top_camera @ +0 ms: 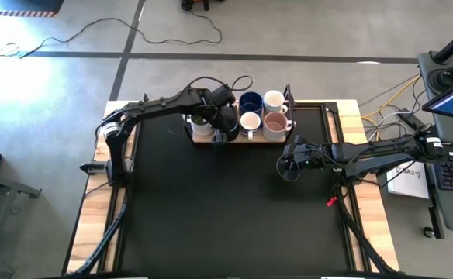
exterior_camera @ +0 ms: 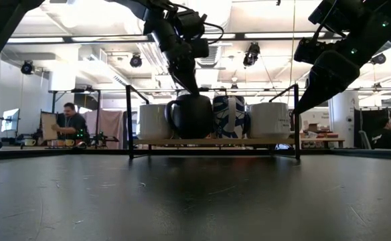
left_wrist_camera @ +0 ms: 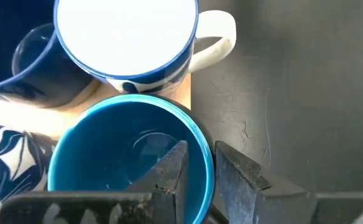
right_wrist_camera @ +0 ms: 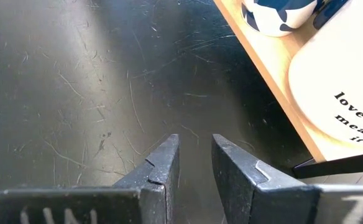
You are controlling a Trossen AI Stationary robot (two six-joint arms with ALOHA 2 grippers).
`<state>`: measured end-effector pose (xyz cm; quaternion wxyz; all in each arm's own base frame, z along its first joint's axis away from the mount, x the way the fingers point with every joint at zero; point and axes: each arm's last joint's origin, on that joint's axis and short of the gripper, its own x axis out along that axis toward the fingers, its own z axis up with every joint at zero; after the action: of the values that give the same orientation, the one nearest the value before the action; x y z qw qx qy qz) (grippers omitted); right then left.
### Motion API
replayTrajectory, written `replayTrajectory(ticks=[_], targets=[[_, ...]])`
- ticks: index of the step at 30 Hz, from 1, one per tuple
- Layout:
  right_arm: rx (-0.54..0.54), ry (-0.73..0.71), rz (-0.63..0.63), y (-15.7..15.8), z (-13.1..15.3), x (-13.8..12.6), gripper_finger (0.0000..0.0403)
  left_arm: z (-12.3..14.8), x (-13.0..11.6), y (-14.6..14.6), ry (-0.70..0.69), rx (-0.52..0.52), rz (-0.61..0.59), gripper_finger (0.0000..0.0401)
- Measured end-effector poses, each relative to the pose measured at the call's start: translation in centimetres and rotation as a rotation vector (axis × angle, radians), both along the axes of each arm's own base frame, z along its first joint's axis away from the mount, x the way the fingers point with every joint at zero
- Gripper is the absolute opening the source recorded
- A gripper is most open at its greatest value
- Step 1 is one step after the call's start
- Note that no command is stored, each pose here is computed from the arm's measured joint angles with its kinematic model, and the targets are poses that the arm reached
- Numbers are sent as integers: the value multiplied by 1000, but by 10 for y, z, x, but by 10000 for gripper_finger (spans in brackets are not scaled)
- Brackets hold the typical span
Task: Place coffee mugs
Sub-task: Put the black mug on the shelf aligned with the other the blue mug
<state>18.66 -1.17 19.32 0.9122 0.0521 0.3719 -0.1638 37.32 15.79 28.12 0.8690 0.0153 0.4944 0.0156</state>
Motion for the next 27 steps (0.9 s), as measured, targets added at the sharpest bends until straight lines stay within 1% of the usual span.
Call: replayTrajectory(ticks=[3,7,12,21,27], targets=[[0,0,0,0,0,0,84,4,0,0,-4,1,6,62],[0,0,0,0,0,0,84,11,1,2,-15,30,24,62],[0,0,0,0,0,0,84,17,1,-1,-17,25,21,62],[0,0,0,0,0,0,84,18,11,-36,-2,0,-74,62],[0,0,0,0,0,0,84,13,13,-50,27,-16,-99,62]])
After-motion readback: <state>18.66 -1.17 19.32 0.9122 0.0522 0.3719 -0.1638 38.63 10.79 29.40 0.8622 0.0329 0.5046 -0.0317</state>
